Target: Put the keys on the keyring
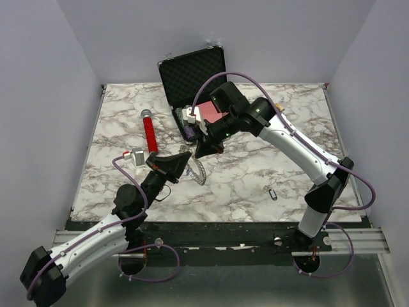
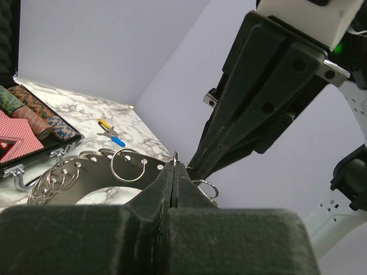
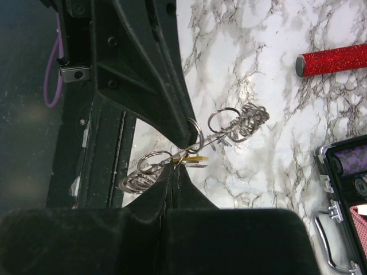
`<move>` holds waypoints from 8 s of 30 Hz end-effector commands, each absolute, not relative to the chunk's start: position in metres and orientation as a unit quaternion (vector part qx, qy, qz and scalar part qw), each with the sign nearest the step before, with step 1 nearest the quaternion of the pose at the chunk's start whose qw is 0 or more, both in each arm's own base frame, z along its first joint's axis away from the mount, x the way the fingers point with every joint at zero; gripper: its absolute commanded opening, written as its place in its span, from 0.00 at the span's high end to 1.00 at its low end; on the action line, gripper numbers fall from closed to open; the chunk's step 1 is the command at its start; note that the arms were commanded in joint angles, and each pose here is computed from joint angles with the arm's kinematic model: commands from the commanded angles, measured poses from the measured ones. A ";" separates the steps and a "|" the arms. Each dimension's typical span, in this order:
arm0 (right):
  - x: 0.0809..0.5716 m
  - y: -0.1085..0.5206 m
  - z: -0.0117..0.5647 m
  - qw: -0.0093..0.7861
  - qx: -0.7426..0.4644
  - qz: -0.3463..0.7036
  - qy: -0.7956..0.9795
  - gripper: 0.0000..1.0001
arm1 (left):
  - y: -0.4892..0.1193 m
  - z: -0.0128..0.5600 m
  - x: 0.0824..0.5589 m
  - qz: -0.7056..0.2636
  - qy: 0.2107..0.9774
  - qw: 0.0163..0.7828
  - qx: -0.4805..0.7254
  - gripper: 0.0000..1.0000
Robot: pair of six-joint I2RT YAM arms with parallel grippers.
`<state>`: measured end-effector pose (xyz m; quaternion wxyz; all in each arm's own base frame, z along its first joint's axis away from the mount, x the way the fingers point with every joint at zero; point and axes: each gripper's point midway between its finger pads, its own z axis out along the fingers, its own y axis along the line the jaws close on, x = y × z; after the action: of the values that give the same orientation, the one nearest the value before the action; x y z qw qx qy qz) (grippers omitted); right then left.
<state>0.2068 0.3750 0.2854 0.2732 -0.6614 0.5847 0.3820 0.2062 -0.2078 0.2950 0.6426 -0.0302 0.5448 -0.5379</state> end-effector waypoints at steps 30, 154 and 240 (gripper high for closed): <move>0.168 0.372 0.321 0.247 -0.659 0.470 0.533 0.60 | -0.224 0.302 0.155 -0.526 0.487 0.674 0.180 1.00; 0.159 0.360 0.266 0.192 -0.732 0.368 0.541 0.96 | -0.242 0.264 0.176 -0.344 0.612 0.595 0.391 1.00; 0.189 0.384 0.274 0.242 -0.694 0.395 0.552 0.99 | -0.184 0.304 0.183 -0.569 0.479 0.668 -0.036 1.00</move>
<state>0.1919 0.3809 0.2795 0.2492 -0.6903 0.5477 0.4018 0.1819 -0.2003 0.2786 0.6476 0.0106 0.5286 -0.5487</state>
